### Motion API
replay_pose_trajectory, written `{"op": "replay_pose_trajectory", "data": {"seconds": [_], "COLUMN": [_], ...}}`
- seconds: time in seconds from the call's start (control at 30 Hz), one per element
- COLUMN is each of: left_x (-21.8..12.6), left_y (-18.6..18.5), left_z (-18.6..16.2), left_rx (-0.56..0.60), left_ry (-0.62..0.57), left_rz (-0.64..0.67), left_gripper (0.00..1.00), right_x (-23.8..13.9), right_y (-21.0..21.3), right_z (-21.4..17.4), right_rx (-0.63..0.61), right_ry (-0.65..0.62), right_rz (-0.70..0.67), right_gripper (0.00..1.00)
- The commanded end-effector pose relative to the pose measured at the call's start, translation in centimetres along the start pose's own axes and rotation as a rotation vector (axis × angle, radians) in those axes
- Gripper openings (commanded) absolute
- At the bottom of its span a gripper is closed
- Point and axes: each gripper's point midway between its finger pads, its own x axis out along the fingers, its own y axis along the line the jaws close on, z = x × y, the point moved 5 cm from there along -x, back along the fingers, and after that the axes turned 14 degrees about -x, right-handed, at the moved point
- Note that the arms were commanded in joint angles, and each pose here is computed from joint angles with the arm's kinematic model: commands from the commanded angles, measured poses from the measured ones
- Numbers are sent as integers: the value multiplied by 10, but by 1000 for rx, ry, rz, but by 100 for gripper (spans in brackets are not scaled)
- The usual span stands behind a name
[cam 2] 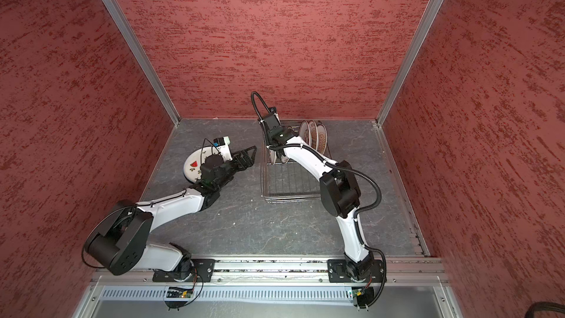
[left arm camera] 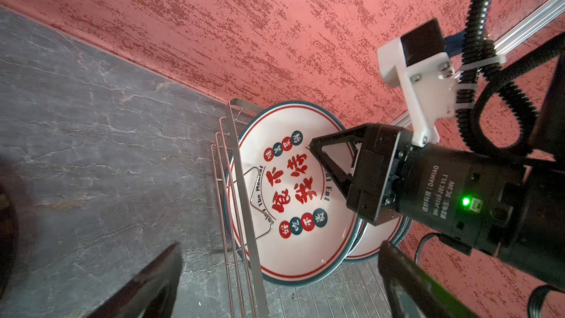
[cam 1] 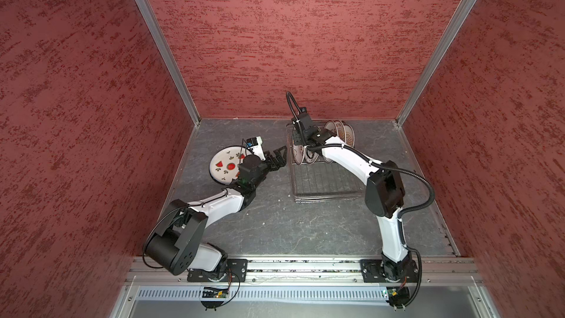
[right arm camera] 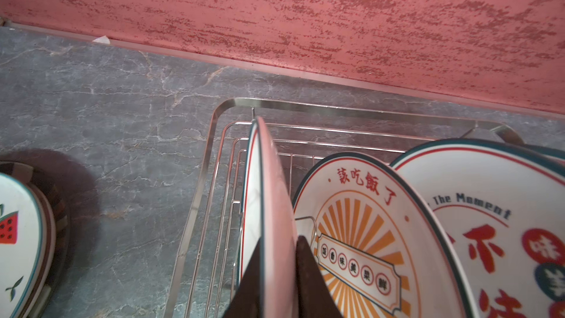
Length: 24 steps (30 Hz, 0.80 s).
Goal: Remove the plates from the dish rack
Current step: 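Close the right gripper on the rim of the red-text white plate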
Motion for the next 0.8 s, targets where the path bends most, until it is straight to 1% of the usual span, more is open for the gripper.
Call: {"op": "replay_pose_trajectory", "data": {"seconds": [0.0,0.1,0.27,0.47,0.77], "left_x": [0,-2,-7,-15,-18], "left_y": [-7,-10,-19,-18,-26], "left_z": [3,3,12,12,7], "left_rx": [23,24,57,46,53], "left_ry": [-14,-11,-27,-48,-65], "left_rz": [-10,-21,-19,-23,-25], "left_gripper": [99,99,99,99,99], "right_x": [-2,-7,-15,-20,-28], "right_y": [6,6,3,3,-2], "right_z": [13,16,21,25,31], "right_rx": [-15,-28,-13,-32,-46], "right_ry": [-33,-41,-85,-102,-136], "right_rz": [0,-12,-10,-8,-26], "right_gripper": [16,15,13,8,8]}}
